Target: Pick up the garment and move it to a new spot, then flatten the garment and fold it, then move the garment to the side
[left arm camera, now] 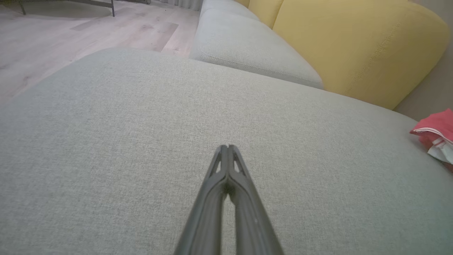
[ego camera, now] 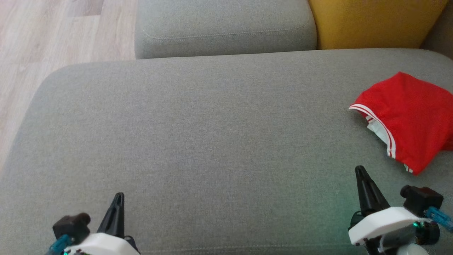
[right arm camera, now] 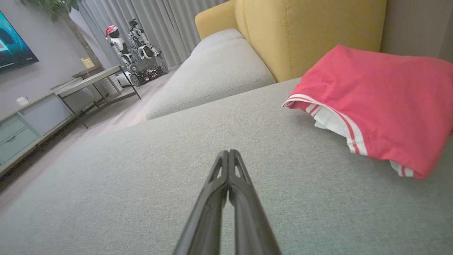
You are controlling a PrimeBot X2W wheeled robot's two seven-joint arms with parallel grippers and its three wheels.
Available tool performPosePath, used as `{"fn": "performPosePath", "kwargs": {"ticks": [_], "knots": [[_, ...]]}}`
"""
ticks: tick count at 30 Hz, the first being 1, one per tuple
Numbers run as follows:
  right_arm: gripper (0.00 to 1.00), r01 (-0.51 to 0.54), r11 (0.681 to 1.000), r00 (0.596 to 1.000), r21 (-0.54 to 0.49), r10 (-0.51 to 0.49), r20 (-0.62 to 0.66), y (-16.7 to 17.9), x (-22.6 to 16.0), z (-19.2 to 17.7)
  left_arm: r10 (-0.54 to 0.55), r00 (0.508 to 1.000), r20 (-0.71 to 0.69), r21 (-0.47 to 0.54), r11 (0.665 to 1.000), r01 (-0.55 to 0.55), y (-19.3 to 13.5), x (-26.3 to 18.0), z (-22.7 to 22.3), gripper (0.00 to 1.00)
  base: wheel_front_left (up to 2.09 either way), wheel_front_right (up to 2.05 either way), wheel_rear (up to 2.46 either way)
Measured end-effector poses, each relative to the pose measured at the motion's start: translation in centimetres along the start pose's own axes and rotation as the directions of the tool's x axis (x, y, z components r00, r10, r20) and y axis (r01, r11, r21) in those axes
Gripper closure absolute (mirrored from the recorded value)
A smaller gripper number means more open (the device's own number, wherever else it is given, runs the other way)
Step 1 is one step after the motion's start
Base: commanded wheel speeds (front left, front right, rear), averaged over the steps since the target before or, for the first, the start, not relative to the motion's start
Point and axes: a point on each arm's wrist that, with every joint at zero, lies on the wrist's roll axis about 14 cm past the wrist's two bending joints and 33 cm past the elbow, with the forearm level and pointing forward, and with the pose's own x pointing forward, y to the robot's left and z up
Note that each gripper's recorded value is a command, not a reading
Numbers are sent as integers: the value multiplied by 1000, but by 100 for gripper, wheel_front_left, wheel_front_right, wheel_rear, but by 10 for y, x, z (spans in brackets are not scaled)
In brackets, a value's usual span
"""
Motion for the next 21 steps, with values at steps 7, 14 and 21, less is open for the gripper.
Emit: {"fn": "performPosePath", "kwargs": {"ticks": [7,14,21], "knots": [[100,6,996,1000,85,-6,3,-2,0,-1,9,1000,-8,-82,997,-10,1,5,2,100,0,0,0],[100,6,986,1000,167,-9,16,-4,4,4,28,999,-25,-165,986,-31,6,6,0,100,0,0,0],[100,14,968,1000,250,-19,19,-7,4,3,31,999,-28,-246,969,-37,6,12,3,100,0,0,0]]}}
